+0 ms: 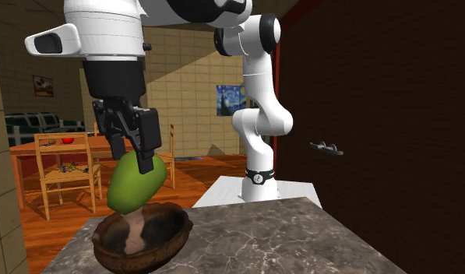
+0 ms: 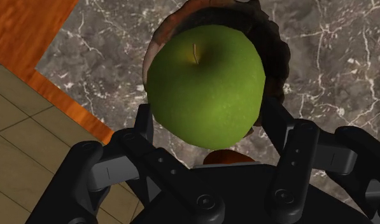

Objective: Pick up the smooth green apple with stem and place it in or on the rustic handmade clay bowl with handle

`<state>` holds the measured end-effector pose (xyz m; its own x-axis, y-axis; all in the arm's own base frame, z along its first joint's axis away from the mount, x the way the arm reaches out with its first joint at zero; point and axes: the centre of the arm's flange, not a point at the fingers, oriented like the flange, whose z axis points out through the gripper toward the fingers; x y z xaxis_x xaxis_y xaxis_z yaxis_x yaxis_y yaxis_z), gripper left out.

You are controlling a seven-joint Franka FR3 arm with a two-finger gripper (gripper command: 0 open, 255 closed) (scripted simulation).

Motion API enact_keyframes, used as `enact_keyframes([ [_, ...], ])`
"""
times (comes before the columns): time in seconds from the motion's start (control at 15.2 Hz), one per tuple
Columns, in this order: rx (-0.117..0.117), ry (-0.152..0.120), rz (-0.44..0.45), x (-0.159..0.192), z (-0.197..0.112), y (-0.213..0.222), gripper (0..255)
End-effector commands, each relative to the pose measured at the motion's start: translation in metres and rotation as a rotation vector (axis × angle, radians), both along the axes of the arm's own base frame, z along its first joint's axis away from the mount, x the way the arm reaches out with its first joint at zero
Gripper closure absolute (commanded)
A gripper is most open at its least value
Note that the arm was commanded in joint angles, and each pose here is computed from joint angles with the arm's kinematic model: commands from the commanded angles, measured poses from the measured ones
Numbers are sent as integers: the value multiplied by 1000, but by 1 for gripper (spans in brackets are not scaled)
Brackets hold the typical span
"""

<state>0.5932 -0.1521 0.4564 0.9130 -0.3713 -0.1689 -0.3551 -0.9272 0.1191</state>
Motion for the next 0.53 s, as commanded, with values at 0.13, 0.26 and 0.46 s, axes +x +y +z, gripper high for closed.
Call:
enact_keyframes([
  [0.13,0,0,0,0,0,0,255],
  [0.26,0,0,0,0,0,0,0],
  [0.46,0,0,0,0,0,0,0],
])
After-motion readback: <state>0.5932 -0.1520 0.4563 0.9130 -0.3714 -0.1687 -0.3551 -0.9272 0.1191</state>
